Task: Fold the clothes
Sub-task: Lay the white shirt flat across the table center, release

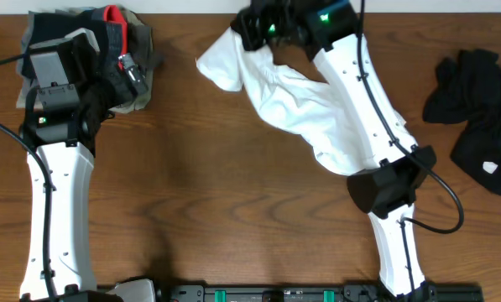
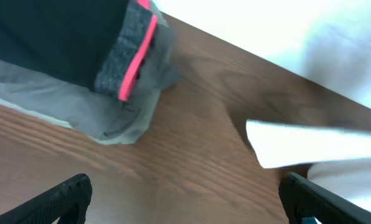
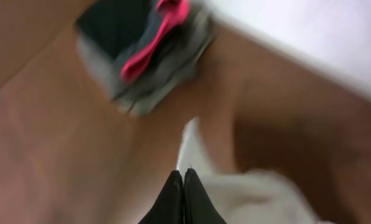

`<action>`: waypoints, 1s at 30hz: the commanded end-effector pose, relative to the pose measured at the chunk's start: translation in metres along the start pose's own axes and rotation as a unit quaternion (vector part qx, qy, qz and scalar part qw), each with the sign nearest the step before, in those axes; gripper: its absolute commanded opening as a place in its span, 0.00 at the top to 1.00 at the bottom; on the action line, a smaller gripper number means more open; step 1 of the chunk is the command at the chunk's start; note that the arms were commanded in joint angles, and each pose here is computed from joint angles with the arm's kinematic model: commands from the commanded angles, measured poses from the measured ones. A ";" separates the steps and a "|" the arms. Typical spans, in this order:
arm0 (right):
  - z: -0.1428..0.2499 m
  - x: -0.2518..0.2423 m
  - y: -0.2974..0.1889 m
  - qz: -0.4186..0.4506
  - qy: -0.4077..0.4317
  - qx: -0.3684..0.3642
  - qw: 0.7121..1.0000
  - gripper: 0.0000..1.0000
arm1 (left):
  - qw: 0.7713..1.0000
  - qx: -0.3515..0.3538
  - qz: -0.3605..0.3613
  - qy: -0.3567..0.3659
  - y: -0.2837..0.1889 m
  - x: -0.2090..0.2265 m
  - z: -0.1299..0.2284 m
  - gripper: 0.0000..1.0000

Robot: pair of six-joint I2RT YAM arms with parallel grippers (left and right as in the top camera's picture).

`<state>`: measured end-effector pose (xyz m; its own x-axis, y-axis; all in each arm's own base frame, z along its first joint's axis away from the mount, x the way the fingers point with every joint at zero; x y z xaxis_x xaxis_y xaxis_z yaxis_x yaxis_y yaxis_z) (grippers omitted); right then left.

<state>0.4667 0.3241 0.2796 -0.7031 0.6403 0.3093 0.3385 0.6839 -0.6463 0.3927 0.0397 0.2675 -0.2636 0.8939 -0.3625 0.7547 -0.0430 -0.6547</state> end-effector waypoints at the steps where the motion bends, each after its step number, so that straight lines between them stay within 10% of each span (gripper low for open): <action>1: 0.014 0.050 -0.004 -0.078 -0.041 0.032 0.996 0.99 | 0.999 -0.023 -0.028 0.008 -0.005 0.008 -0.013 0.03; 11: 0.080 0.108 -0.004 -0.147 -0.127 0.161 0.968 0.99 | 0.998 -0.037 -0.057 -0.018 -0.011 0.039 -0.023 0.03; 13: 0.078 0.107 -0.005 -0.147 -0.134 0.157 0.967 0.73 | 0.997 -0.038 -0.061 -0.022 -0.012 0.043 -0.025 0.03; 15: 0.071 0.100 -0.008 -0.137 -0.136 0.144 0.971 0.20 | 0.997 -0.039 -0.062 -0.023 -0.012 0.044 -0.025 0.03; 17: 0.059 0.087 -0.016 -0.117 -0.137 0.120 0.976 0.01 | 0.997 -0.038 -0.058 -0.019 -0.012 0.043 -0.025 0.00; 30: 0.013 -0.073 -0.117 0.118 -0.007 0.012 0.993 0.01 | 0.969 0.009 0.098 0.228 0.031 -0.085 0.025 0.01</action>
<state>0.4644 0.2211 0.3110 -0.6876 0.7116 0.1447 0.4211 0.5531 -0.7189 0.4109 -0.0067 0.2712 0.0036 0.9746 -0.2238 0.7783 -0.1432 -0.6114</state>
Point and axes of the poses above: each gripper's point midway between its finger pads, its own y axis out along the fingers, its own x axis along the line the jaws close on, z = x × y, the point moved 2 cm from there along -y, back along the fingers, and after that the axes turned 3 degrees about -y, right-handed, at the moved point
